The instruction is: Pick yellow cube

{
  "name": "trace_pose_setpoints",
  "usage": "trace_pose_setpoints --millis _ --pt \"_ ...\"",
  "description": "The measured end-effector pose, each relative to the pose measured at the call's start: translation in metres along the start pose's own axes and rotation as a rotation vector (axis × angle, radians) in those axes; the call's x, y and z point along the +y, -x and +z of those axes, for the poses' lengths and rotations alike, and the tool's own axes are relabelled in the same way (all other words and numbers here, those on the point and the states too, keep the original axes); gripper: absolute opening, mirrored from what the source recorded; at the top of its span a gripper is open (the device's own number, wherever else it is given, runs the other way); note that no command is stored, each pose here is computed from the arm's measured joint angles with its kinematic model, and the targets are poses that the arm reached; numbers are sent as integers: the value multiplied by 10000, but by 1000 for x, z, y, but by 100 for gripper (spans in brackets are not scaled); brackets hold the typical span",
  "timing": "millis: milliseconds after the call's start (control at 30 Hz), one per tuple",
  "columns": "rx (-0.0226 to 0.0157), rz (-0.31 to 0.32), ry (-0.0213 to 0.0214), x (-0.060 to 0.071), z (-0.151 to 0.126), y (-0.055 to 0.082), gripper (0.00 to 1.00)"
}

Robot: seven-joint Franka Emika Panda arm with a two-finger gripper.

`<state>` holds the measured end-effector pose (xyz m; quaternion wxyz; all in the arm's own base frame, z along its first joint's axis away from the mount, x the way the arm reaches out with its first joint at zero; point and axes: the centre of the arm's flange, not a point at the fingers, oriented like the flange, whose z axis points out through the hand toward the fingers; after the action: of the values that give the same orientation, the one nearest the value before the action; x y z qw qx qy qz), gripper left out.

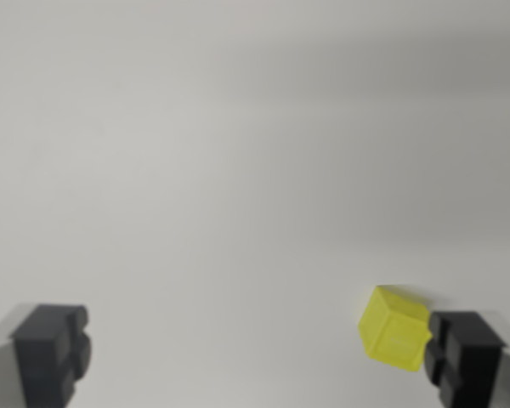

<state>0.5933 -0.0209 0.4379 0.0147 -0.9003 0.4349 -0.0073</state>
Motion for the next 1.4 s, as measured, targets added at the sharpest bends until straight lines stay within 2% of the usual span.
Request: trace_pose_setpoints --millis 267,1400 --pt "-6 68 9 3 2 0 100" --pt "-3 801 73 49 57 6 100"
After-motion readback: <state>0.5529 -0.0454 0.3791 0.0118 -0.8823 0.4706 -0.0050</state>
